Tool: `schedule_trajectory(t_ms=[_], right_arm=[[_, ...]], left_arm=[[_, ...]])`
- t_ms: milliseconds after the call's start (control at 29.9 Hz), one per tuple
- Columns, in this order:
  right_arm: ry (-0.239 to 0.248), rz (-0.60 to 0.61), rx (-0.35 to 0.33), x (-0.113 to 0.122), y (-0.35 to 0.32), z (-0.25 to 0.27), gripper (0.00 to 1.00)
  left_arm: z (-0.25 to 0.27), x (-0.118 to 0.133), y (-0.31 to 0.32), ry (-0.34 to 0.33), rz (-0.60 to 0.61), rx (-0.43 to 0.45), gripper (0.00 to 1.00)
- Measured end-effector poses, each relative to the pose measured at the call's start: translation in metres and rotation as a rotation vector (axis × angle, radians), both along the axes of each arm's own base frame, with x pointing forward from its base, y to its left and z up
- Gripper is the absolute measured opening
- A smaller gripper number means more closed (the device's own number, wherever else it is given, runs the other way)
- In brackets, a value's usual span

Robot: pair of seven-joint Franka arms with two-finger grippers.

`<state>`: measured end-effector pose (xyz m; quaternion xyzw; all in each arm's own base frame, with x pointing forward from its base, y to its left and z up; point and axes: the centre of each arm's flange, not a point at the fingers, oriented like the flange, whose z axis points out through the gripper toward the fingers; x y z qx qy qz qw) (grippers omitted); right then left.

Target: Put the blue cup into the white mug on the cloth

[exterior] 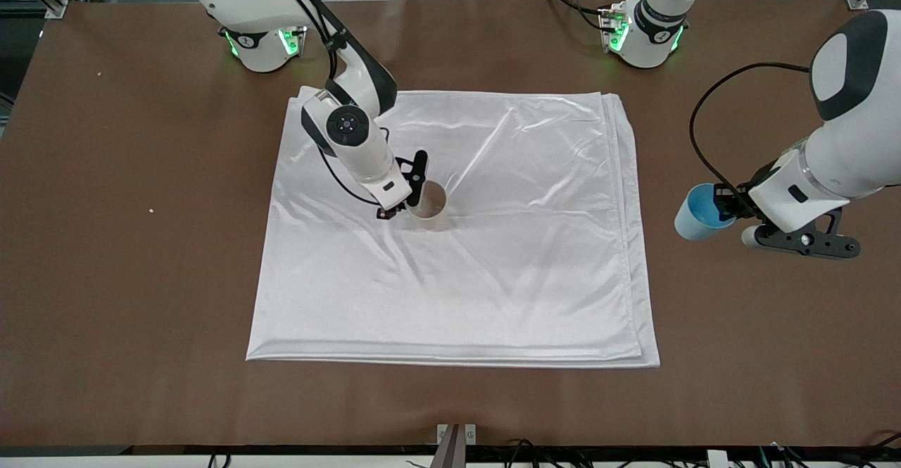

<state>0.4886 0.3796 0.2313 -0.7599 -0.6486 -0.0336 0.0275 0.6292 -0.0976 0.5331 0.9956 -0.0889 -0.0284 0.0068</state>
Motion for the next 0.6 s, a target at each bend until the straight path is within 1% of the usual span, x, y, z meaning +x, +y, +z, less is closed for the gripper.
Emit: schedule_trajectory(t_ms=[267, 467, 601], right_arm=[[-0.004, -0.020, -0.001, -0.006, 0.008, -0.005, 0.19], [-0.035, -0.031, -0.027, -0.012, 0.016, -0.018, 0.19], [-0.043, -0.030, -0.039, -0.013, 0.016, -0.024, 0.19]], left_arm=[[0.000, 0.000, -0.001, 0.000, -0.001, 0.000, 0.05], [0.000, -0.002, -0.011, 0.000, -0.018, 0.000, 0.05], [0.000, -0.004, -0.023, 0.000, -0.036, 0.000, 0.05]])
